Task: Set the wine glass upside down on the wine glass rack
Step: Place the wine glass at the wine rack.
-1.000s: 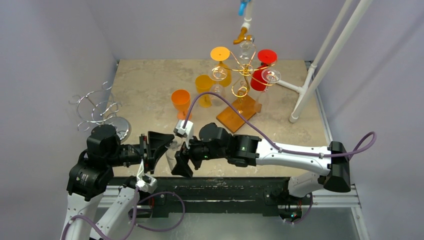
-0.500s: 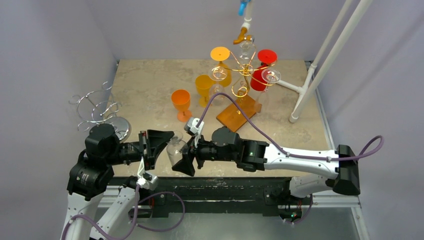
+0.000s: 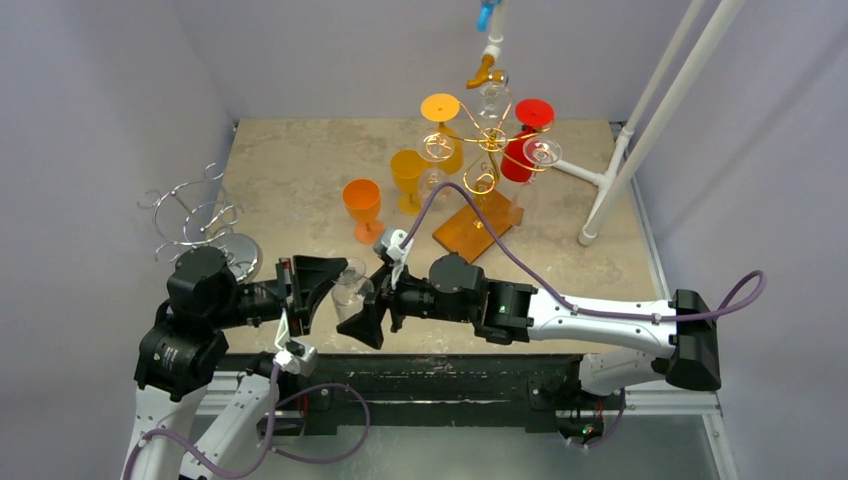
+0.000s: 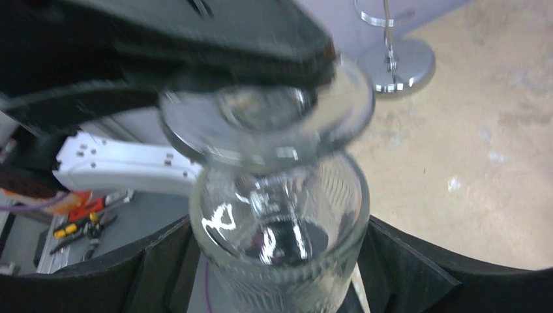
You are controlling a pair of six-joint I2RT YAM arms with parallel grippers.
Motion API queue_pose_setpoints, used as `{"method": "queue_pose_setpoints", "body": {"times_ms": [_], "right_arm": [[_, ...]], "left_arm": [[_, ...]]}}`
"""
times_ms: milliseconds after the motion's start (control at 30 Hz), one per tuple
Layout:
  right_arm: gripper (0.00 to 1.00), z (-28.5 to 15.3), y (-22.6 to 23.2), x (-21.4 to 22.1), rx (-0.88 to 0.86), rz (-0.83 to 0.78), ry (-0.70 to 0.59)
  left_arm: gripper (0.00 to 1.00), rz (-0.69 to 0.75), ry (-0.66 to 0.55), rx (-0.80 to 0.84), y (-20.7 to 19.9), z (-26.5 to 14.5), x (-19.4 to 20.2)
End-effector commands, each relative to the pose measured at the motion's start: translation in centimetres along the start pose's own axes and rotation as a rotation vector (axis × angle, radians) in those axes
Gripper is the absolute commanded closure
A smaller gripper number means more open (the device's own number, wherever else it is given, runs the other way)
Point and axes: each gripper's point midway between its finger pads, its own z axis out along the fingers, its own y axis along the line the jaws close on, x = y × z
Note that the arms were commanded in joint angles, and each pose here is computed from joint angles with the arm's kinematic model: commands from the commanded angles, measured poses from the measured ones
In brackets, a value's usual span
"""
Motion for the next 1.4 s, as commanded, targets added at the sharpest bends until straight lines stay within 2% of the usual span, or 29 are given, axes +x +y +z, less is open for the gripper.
{"method": "queue_pose_setpoints", "body": {"times_ms": [0, 100, 167, 467, 800, 867, 967, 1067, 1167, 1233, 1267, 1333, 1367], "right_arm": [[0.03, -0.8, 2.5, -7.1, -0.077, 0.037, -0.262], [0.01, -0.8, 2.6, -7.3, -0.085, 0.048, -0.284], [0.05, -0.7, 2.6, -7.3, -0.088, 0.049, -0.284], [0.01, -1.0, 1.2, -4.2, -0.045, 0.069, -0.213], [0.03, -1.0, 0.6, -3.0, -0.038, 0.077, -0.223], [0.08, -0.8, 0.8, -3.6, -0.049, 0.072, -0.245], [0.22, -0.3, 1.1, -4.7, -0.054, 0.059, -0.270], [0.38, -0.1, 1.1, -4.9, -0.050, 0.056, -0.278], [0.59, -0.5, 0.3, -4.3, -0.023, 0.060, -0.287], [0.65, -1.5, 0.1, -4.0, -0.020, 0.075, -0.302], [0.67, -2.2, -0.4, -4.2, 0.003, 0.080, -0.319], [0.71, -3.6, -1.7, -4.5, 0.077, 0.061, -0.337], [0.72, -4.3, -2.6, -4.4, 0.126, 0.045, -0.335]], "left_arm": [[1.00, -0.001, -0.025, -0.033, 1.0, 0.2, -0.3], [1.00, 0.002, -0.020, -0.038, 1.0, 0.2, -0.1], [1.00, 0.000, -0.015, -0.038, 1.0, 0.3, 0.0], [1.00, 0.001, 0.025, -0.049, 1.2, 0.0, 0.7], [1.00, -0.015, 0.034, -0.067, 1.9, -0.1, 0.8], [1.00, -0.019, 0.030, -0.068, 1.9, -0.1, 0.7], [1.00, -0.015, 0.033, -0.070, 1.9, -0.1, 0.8], [1.00, -0.025, 0.050, -0.081, 2.2, -0.1, 1.1], [1.00, -0.041, 0.063, -0.087, 2.3, -0.2, 1.4], [1.00, -0.051, 0.067, -0.086, 2.2, -0.2, 1.5], [0.96, -0.063, 0.066, -0.084, 2.0, -0.1, 1.5], [0.76, -0.078, 0.064, -0.070, 1.4, 0.0, 1.6], [0.44, -0.081, 0.065, -0.061, 1.0, 0.0, 1.6]]}}
